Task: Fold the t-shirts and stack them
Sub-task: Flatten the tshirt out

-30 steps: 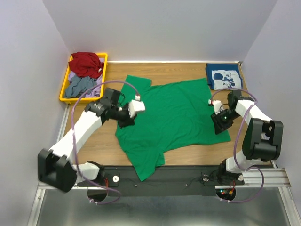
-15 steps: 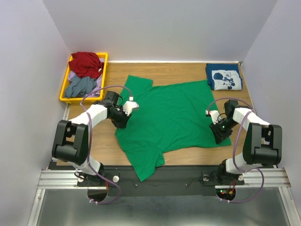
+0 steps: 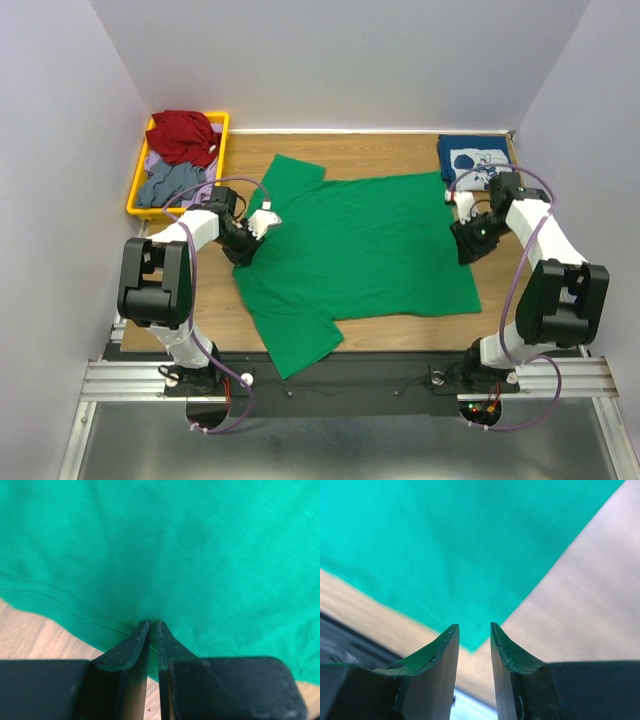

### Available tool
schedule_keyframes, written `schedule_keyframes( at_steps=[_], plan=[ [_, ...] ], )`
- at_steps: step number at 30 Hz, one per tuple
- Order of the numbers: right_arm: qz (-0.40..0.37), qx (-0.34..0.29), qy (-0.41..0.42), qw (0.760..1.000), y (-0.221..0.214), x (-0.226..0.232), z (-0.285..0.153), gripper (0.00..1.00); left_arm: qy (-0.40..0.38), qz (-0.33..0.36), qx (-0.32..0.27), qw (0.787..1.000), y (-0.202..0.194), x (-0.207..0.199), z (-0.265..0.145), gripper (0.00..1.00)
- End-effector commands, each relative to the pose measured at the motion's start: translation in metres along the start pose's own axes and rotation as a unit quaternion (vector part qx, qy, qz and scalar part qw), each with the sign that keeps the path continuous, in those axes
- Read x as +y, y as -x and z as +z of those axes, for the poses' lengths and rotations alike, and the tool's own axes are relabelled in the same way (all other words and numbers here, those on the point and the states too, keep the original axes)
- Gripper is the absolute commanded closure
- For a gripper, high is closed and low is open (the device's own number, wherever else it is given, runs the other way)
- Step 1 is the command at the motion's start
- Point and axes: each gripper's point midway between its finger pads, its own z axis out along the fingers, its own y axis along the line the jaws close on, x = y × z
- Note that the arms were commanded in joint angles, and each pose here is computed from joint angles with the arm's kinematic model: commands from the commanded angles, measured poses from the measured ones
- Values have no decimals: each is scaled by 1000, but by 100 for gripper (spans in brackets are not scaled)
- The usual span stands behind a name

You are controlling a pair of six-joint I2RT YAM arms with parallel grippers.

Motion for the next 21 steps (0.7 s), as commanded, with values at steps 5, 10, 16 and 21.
schedule_keyframes(
  at_steps=[5,10,16,21],
  plan=[
    [56,-33,62,996,41,-5,35,63,-60,27,-37,997,26,-19,-24,77],
    [41,9,49,998,27,-1,57,64,-59,9,-23,998,16,-20,-16,77],
    [19,55,27,998,2,5,64,64,-60,13,21,998,-18,-31,-5,77],
    [-3,103,23,994,-30,16,58,64,-66,26,69,995,-55,-46,-3,77]
  ],
)
